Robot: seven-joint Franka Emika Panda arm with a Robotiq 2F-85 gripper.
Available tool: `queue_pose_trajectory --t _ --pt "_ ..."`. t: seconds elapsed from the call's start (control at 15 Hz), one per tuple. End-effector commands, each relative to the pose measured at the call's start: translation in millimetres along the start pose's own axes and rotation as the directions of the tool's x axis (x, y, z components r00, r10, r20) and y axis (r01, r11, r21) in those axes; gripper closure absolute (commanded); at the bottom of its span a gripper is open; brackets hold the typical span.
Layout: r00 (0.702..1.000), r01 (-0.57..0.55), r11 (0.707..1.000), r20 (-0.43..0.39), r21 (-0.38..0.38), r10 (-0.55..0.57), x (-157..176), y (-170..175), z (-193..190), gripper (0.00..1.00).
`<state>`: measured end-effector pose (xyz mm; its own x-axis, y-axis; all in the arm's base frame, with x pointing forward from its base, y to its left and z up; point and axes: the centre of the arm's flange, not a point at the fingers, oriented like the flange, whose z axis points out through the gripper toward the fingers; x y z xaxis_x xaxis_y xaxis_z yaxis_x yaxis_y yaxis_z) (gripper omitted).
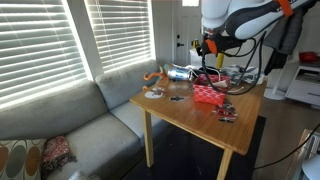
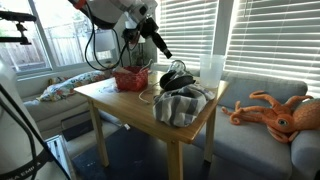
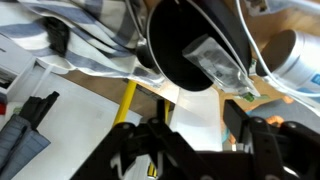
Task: Remove the sachet pouch from the red basket and put it in the sunglasses pouch
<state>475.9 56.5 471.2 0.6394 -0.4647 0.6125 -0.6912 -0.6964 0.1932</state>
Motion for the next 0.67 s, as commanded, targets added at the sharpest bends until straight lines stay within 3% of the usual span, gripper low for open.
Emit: queue_pose_trajectory --t 0.0,0.13,0.27,0.33,0.6 --pt "0.996 0.042 0.989 0.087 -0.139 -0.03 -22.2 19.9 -44.0 0.05" --pt "0.991 0.052 0.975 0.134 -0.215 -0.024 -36.3 25.6 -55.9 0.0" --pt "0.978 0.086 0.967 0.203 -0.241 -0.036 -47.0 26.7 -57.4 0.0" --pt "0.989 0.061 0.972 0.145 -0.229 -0.027 -43.4 22.5 -48.6 0.0" --pt "0.984 0.078 0.968 0.175 -0.24 -0.036 -49.3 23.2 -50.6 0.0"
